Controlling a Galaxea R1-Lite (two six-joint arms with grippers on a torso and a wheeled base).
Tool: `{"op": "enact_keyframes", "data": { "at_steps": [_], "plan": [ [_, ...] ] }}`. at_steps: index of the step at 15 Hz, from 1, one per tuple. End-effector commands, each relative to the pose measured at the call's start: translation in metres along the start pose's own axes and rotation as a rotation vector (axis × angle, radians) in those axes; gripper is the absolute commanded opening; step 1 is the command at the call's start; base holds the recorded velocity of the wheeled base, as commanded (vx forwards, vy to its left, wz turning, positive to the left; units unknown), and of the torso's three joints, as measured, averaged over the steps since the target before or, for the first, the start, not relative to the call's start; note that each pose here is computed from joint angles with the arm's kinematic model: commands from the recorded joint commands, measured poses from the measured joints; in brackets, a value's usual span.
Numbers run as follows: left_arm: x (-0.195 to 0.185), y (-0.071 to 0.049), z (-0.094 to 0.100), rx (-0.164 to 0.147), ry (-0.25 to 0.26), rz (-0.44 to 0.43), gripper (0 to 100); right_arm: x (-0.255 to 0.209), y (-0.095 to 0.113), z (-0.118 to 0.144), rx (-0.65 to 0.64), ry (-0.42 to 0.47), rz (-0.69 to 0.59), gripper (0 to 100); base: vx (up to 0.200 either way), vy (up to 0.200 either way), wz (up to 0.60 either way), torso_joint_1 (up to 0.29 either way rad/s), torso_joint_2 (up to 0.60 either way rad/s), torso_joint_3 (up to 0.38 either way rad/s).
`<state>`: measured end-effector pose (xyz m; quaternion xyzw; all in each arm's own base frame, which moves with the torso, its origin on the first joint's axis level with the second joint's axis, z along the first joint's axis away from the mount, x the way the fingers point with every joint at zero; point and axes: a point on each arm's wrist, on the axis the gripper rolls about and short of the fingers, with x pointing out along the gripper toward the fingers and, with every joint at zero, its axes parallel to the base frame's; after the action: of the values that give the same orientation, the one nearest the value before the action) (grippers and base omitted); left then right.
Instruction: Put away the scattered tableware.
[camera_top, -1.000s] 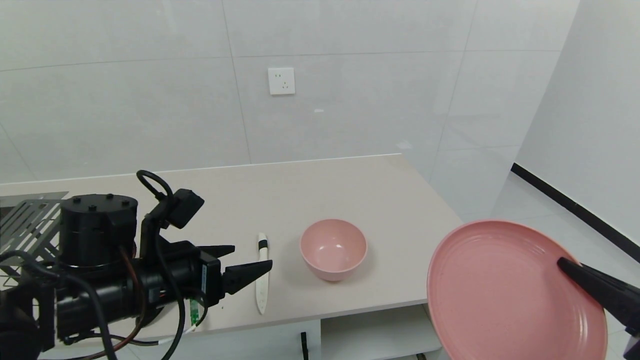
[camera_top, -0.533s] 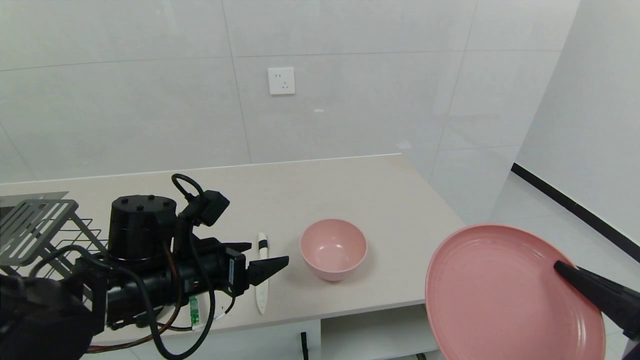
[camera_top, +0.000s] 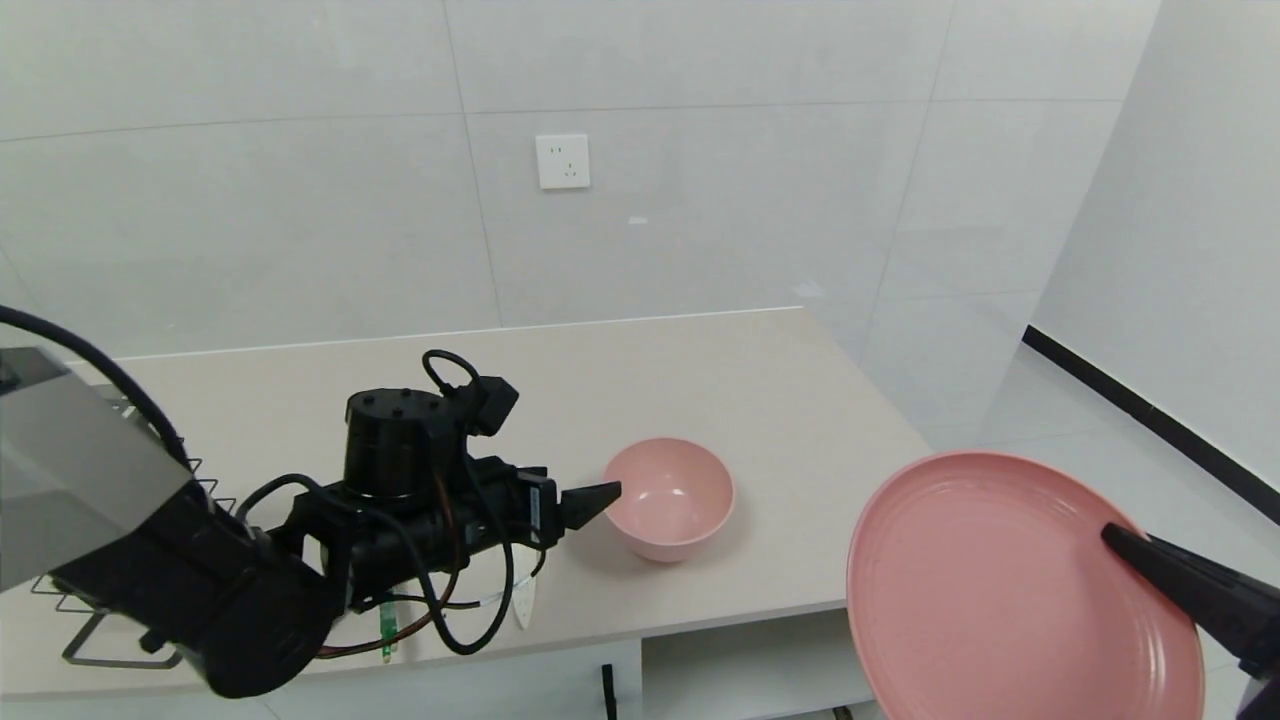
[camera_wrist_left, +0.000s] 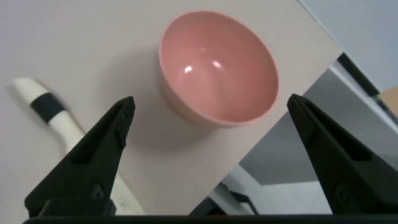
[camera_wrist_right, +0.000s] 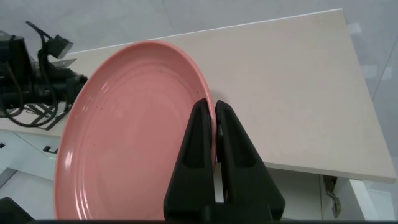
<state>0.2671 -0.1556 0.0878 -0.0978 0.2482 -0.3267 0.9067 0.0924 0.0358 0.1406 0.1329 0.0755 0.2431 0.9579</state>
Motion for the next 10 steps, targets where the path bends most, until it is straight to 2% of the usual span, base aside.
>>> {"op": "enact_keyframes", "data": {
  "at_steps": [1,10],
  "plan": [
    [0.030,-0.003,-0.008,-0.045,0.026,0.003,100,0.000,0.000,0.000,0.001,0.003,0.000,0,0.000,0.000,0.00,0.000,0.00,0.000],
    [0.059,0.010,-0.031,-0.061,0.099,0.041,100,0.000,0.000,0.000,-0.001,0.001,0.000,0,0.000,0.000,0.00,0.000,0.00,0.000]
  ]
}}
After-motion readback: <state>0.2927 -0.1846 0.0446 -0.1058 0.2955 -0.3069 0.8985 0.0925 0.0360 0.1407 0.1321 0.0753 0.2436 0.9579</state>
